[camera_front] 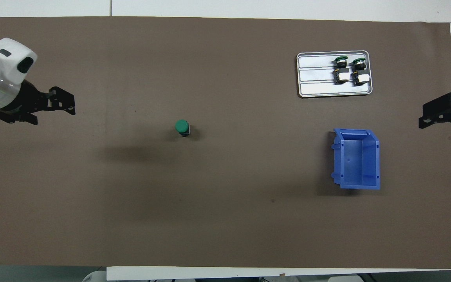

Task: Place and press button with both arms
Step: 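Move the right gripper toward the green button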

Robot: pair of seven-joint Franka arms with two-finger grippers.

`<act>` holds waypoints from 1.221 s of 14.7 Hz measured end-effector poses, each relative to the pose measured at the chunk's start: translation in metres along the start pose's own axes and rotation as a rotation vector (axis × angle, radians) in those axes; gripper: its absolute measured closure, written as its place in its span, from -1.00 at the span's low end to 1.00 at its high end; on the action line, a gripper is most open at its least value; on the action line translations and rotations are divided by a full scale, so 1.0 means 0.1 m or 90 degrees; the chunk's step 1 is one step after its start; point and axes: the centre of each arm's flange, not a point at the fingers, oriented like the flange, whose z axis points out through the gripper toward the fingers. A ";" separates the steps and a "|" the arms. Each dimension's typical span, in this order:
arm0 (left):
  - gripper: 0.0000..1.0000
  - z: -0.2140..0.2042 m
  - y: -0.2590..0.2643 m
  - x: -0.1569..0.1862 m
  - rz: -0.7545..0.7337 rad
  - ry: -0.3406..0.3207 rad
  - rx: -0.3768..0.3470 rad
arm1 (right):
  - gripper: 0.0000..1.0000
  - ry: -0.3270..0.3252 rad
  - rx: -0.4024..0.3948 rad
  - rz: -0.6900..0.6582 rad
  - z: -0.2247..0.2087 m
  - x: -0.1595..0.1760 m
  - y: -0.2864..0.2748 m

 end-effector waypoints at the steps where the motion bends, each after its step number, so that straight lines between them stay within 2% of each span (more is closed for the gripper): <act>1: -1.00 -0.12 -0.10 -0.01 0.011 -0.003 0.001 | -0.98 0.003 0.000 -0.024 0.00 -0.01 -0.12; 5: -1.00 -0.53 -0.24 -0.13 0.043 -0.032 0.006 | -0.98 0.049 0.007 -0.111 0.00 -0.13 -1.07; 8: -1.00 -0.71 -0.23 -0.17 0.076 -0.024 0.005 | -0.98 0.071 0.013 -0.121 0.21 -0.20 -2.00; 14: -1.00 -0.91 -0.23 -0.19 0.091 -0.008 0.004 | -0.98 0.095 0.026 -0.062 1.10 -0.35 -4.28; 18: -1.00 -0.87 -0.36 -0.16 0.078 -0.014 0.018 | -0.98 0.142 0.039 -0.056 1.85 -0.32 -5.13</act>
